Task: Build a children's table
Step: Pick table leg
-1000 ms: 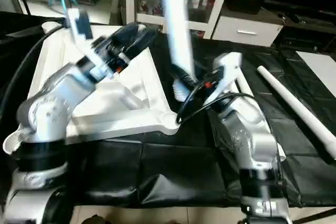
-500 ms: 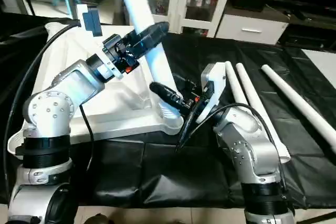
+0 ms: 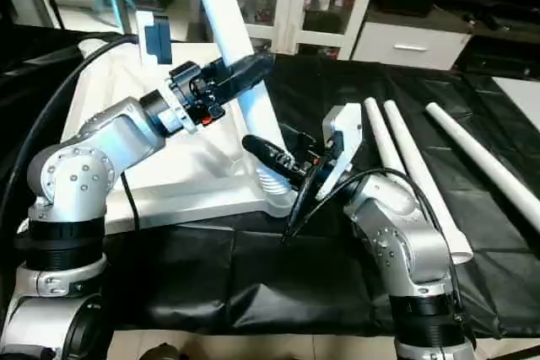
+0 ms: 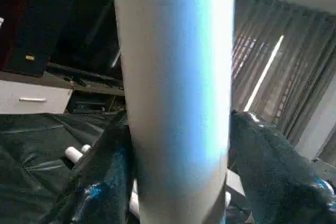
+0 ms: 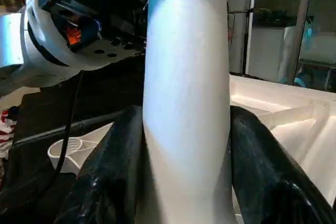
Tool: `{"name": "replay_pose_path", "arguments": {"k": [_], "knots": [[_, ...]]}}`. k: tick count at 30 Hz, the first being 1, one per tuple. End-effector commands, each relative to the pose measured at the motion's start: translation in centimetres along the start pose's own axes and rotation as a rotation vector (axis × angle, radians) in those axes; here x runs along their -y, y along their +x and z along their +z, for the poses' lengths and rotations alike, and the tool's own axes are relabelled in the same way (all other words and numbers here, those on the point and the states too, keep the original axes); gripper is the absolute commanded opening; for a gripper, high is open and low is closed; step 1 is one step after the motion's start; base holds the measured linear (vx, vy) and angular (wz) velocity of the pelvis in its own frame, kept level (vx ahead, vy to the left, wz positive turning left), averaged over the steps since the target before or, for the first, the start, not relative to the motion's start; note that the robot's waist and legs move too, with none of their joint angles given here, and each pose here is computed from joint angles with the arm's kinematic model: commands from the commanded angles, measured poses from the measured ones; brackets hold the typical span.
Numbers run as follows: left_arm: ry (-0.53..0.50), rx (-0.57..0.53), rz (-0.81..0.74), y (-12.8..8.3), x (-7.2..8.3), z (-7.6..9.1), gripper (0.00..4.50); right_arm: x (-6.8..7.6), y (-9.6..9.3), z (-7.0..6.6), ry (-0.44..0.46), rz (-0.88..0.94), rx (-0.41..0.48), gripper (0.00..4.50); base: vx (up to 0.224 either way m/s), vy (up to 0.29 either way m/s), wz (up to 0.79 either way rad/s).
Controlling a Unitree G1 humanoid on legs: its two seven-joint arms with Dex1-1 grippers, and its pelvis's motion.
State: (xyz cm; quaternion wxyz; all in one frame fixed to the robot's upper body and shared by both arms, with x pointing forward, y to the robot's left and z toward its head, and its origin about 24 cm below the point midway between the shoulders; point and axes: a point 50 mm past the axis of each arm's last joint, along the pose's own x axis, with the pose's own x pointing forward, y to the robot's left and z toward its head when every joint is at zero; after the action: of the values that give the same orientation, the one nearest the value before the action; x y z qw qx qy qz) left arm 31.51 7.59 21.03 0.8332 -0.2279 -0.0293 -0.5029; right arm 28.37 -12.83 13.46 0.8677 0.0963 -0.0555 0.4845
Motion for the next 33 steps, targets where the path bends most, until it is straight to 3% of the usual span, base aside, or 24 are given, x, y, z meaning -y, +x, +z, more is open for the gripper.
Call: {"name": "replay_pose_path", "arguments": {"k": [1, 5, 6, 7, 12, 17, 18, 19, 20, 24, 26, 33], "knots": [[-0.017, -0.018, -0.033, 0.3, 0.5, -0.3, 2.48, 0.2, -0.3, 0.5, -0.007, -0.017, 0.008, 1.87, 0.0, 0.0, 0.0], [-0.045, 0.004, 0.004, 0.4, 0.1, 0.0, 2.21, 0.2, -0.4, 0.6, -0.008, -0.032, 0.006, 1.87, 0.0, 0.0, 0.0], [-0.048, 0.026, 0.034, 0.4, -0.3, 0.3, 2.12, 0.2, -0.4, 0.6, -0.003, -0.04, 0.012, 2.43, 0.0, 0.0, 0.0], [-0.048, 0.026, 0.034, 0.4, -0.3, 0.3, 2.03, 0.2, -0.4, 0.6, -0.003, -0.04, 0.012, 2.57, 0.0, 0.0, 0.0], [-0.051, 0.083, 0.107, 0.4, -1.2, 1.0, 1.89, 0.1, -0.6, 0.9, 0.033, -0.028, 0.029, 2.98, 0.0, 0.0, 0.0], [-0.042, 0.083, 0.135, 0.3, -1.5, 1.2, 1.86, 1.2, -1.8, 2.6, 0.154, -0.054, 0.114, 3.38, 0.0, 0.0, 0.0], [-0.038, 0.08, 0.14, 0.3, -1.6, 1.3, 1.86, 2.1, -3.0, 3.7, 0.244, -0.055, 0.152, 3.38, 0.0, 0.0, 0.0], [-0.038, 0.08, 0.14, 0.3, -1.6, 1.3, 1.86, 2.1, -3.0, 3.7, 0.244, -0.055, 0.152, 3.4, 0.0, 0.0, 0.0], [-0.034, 0.075, 0.136, 0.4, -1.5, 1.4, 1.86, 2.9, -3.8, 4.6, 0.297, -0.06, 0.188, 3.4, 0.0, 0.0, 0.0], [-0.03, 0.072, 0.131, 0.5, -1.4, 1.4, 1.86, 3.3, -4.3, 5.1, 0.338, -0.051, 0.195, 3.4, 0.0, 0.0, 0.0], [-0.023, 0.065, 0.119, 0.6, -1.2, 1.4, 1.86, 3.8, -4.8, 5.9, 0.382, -0.048, 0.231, 3.4, 0.0, 0.0, 0.0], [-0.022, 0.053, 0.107, 0.5, -1.0, 1.3, 1.86, 3.8, -5.0, 6.5, 0.358, -0.024, 0.149, 3.4, 0.0, 0.0, 0.0]]}}
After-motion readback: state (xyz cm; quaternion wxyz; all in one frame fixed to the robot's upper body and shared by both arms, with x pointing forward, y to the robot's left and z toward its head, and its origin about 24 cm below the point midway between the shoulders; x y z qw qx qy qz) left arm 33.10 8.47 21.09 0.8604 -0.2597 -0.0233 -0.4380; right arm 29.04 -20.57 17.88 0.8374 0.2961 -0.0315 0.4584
